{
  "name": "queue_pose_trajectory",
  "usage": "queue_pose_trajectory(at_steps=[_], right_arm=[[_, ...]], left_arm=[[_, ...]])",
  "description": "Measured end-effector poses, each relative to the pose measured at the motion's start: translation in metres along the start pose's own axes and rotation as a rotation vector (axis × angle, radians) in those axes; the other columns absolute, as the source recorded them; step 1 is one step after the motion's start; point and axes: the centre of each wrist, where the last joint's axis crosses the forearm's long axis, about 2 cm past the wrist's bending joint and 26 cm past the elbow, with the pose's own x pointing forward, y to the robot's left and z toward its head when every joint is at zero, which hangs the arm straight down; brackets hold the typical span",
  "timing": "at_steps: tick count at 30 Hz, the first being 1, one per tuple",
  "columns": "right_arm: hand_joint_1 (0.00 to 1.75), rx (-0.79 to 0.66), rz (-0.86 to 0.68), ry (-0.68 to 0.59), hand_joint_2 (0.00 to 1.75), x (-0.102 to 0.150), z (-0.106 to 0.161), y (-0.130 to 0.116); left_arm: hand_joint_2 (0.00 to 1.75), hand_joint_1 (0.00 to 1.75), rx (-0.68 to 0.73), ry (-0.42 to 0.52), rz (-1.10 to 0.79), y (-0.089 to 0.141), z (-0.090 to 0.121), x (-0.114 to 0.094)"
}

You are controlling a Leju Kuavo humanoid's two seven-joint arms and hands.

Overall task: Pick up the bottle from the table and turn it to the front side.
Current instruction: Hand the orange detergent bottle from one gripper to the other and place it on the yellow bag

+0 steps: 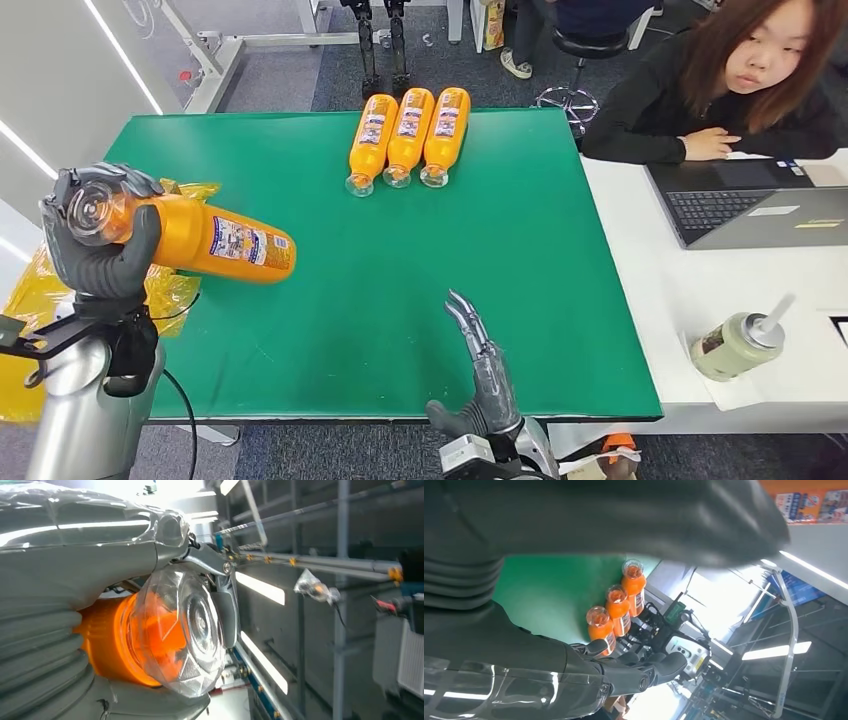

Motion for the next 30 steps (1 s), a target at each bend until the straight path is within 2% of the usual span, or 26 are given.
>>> queue_pose_trajectory(at_steps=[3, 5, 9, 12, 16, 20, 30], right_arm=[[0.0, 0.006, 0.011, 0.006, 0.0, -0.003, 0.002, -0.003], [0.0, 0.008, 0.017, 0.013, 0.0, -0.005, 0.005, -0.005], [0.0, 0.011, 0.034, 0.027, 0.0, -0.006, 0.015, -0.008], [0.0, 0.025, 0.054, 0.031, 0.0, -0.003, 0.025, -0.007], [0.0, 0.038, 0.074, 0.041, 0.0, 0.002, 0.038, -0.004], [0.0, 0.039, 0.095, 0.067, 0.0, 0.009, 0.035, 0.001], [0.0, 0.0, 0.11, 0.115, 0.0, 0.029, 0.016, 0.008]], left_arm=[[1.75, 1.75, -0.025, -0.018, -0.069, 0.006, -0.007, 0.003], [1.75, 1.75, -0.05, -0.036, -0.202, 0.011, -0.013, 0.005], [1.75, 1.75, -0.114, -0.089, -0.638, 0.027, -0.035, 0.007], [1.75, 1.75, -0.194, -0.074, -0.934, 0.035, -0.035, -0.004], [1.75, 1.75, -0.355, 0.039, -1.172, 0.029, -0.01, -0.031], [1.75, 1.75, -0.519, 0.178, -1.32, 0.022, 0.007, -0.055], [1.75, 1.75, -0.914, 0.454, -1.456, 0.03, 0.029, -0.082]])
